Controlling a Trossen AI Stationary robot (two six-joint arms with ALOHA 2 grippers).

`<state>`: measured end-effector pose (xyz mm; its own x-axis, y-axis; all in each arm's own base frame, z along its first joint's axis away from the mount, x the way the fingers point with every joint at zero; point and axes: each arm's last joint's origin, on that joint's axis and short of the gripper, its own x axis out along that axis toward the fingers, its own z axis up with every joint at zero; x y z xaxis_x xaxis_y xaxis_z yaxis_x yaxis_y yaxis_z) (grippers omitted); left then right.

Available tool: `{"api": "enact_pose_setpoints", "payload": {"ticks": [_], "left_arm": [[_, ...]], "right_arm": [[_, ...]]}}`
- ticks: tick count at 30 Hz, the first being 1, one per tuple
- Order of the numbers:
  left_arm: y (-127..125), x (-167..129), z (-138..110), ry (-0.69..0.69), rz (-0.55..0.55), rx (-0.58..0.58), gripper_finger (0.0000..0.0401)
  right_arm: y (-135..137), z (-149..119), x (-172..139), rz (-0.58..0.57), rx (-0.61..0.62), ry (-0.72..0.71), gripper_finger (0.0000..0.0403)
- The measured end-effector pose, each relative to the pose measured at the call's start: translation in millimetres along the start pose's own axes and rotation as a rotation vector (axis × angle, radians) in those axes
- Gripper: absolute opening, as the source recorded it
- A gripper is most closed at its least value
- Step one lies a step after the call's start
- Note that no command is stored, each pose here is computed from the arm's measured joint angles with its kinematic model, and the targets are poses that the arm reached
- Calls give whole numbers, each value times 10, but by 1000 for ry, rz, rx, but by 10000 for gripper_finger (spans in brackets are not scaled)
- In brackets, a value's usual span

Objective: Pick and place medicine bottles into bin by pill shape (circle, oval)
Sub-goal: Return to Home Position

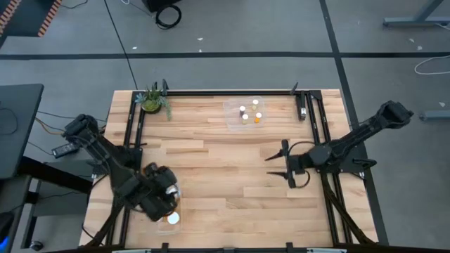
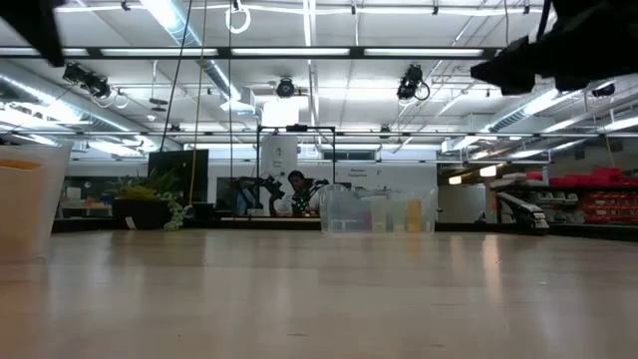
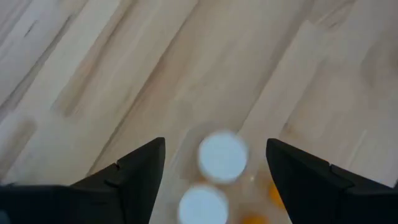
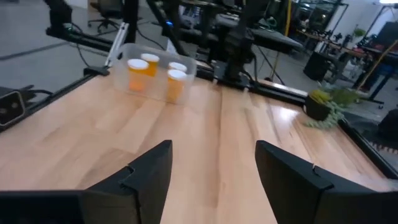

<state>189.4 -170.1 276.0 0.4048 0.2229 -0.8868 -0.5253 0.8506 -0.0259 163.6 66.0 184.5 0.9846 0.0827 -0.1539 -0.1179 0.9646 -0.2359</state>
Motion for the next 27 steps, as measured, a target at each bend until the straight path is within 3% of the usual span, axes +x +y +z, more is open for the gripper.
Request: {"api": "enact_pose_setpoints", "payload": {"ticks": [6, 13, 21, 27], "left_arm": [[-43, 164, 433, -105, -95, 138, 280], [10, 226, 888, -264, -183, 352, 239], [362, 8, 1086, -366, -164, 457, 178], [774, -153, 1023, -524, -200, 456, 117]], "right_arm": [[-251, -134, -150, 14, 68, -78, 218], [-426, -211, -295, -6, 102, -161, 203], [-533, -295, -397, -23, 170, -142, 192], [-571, -279, -454, -42, 178, -168, 175]]}}
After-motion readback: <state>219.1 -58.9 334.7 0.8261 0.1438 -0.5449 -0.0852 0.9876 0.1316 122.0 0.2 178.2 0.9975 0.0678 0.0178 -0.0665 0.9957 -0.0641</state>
